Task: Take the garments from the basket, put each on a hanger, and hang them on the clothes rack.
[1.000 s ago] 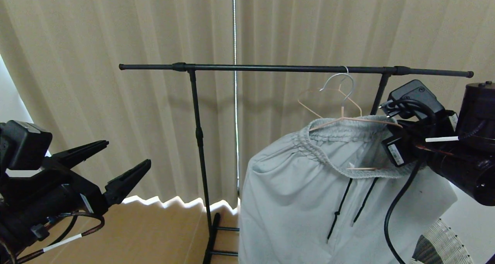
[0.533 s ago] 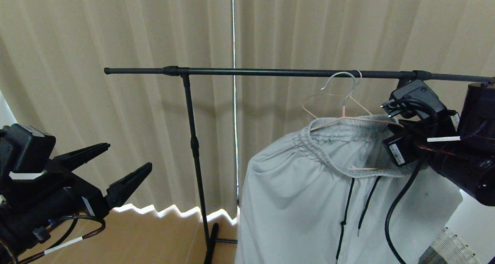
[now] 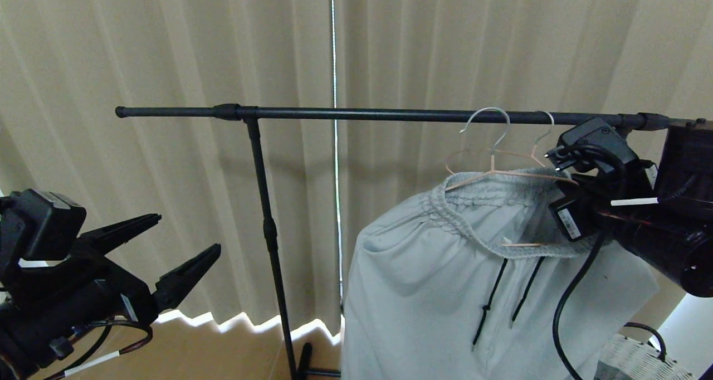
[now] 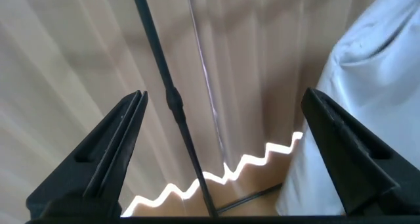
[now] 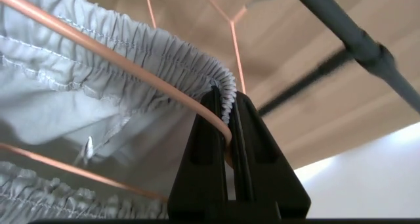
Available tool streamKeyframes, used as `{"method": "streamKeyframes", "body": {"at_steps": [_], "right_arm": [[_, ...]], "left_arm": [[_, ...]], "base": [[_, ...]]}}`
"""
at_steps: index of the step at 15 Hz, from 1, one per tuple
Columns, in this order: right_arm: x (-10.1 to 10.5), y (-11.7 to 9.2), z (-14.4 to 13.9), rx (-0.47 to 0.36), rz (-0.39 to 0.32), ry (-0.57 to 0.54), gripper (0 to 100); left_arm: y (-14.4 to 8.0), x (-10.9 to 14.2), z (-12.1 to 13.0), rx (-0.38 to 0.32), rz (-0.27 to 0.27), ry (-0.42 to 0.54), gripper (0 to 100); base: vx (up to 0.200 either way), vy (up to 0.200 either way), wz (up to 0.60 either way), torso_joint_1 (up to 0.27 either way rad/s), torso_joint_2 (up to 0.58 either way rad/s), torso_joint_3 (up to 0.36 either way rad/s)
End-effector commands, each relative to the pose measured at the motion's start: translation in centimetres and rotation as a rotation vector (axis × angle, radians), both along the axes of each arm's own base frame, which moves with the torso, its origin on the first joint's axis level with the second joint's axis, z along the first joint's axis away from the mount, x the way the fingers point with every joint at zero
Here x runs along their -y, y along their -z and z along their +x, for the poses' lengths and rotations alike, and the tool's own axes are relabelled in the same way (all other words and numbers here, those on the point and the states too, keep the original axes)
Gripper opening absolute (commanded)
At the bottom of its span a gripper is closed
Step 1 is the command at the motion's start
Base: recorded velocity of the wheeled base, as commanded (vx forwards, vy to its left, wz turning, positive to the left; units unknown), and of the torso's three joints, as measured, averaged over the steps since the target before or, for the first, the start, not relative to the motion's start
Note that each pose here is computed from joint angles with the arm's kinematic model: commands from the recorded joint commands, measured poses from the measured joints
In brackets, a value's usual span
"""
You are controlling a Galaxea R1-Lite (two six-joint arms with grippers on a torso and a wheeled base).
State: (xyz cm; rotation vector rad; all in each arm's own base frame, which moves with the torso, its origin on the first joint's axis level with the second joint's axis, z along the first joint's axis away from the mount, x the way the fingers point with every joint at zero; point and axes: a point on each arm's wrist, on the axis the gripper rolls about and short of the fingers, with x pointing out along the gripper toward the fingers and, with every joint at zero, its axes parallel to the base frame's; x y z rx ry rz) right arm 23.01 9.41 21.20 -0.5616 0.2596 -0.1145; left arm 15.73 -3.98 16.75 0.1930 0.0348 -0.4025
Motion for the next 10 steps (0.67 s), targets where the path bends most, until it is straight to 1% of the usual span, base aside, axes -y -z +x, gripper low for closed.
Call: {"method": "streamKeyframes", "body": {"at_steps": [1,2,3,4,5,6,7,8,9,10], "right_arm": [[-0.1,0.2,0.2,-0.005,-0.001,-0.002,0],[-0.2,0.1,0.2,-0.003,0.004,-0.003,0],[-0.5,0.1,0.1,0.001,0.015,-0.014,0],[-1.1,0.1,-0.1,0.001,0.027,-0.042,0],[-1.9,0.3,-0.3,-0.004,0.043,-0.070,0],[-2.8,0.2,-0.3,0.000,0.071,-0.098,0],[-3.6,0.0,-0.3,0.006,0.089,-0.121,0],[-4.2,0.0,-0.2,0.009,0.101,-0.134,0],[-5.0,-0.4,-0.2,0.019,0.117,-0.160,0],[-5.4,-0.6,-0.4,0.024,0.122,-0.175,0]], "left_arm": [[0.0,0.0,-0.1,0.001,0.004,0.004,100],[0.0,0.1,-0.1,0.001,0.004,0.005,100],[0.2,0.3,-0.3,-0.006,0.003,0.030,100],[0.4,1.0,-0.7,-0.012,0.003,0.083,100],[0.2,1.9,-1.3,-0.004,-0.007,0.150,100],[0.2,3.1,-2.2,-0.007,-0.023,0.244,100],[0.4,4.1,-2.7,-0.027,-0.040,0.311,100],[0.4,4.6,-2.9,-0.040,-0.049,0.349,100],[0.7,5.3,-2.7,-0.073,-0.057,0.370,100],[0.9,5.6,-2.2,-0.097,-0.060,0.370,100]], "base": [[0.000,0.000,0.00,0.000,0.00,0.000],[0.000,0.000,0.00,0.000,0.00,0.000],[0.000,0.000,0.00,0.000,0.00,0.000],[0.000,0.000,0.00,0.000,0.00,0.000],[0.000,0.000,0.00,0.000,0.00,0.000],[0.000,0.000,0.00,0.000,0.00,0.000],[0.000,0.000,0.00,0.000,0.00,0.000],[0.000,0.000,0.00,0.000,0.00,0.000],[0.000,0.000,0.00,0.000,0.00,0.000],[0.000,0.000,0.00,0.000,0.00,0.000]]}}
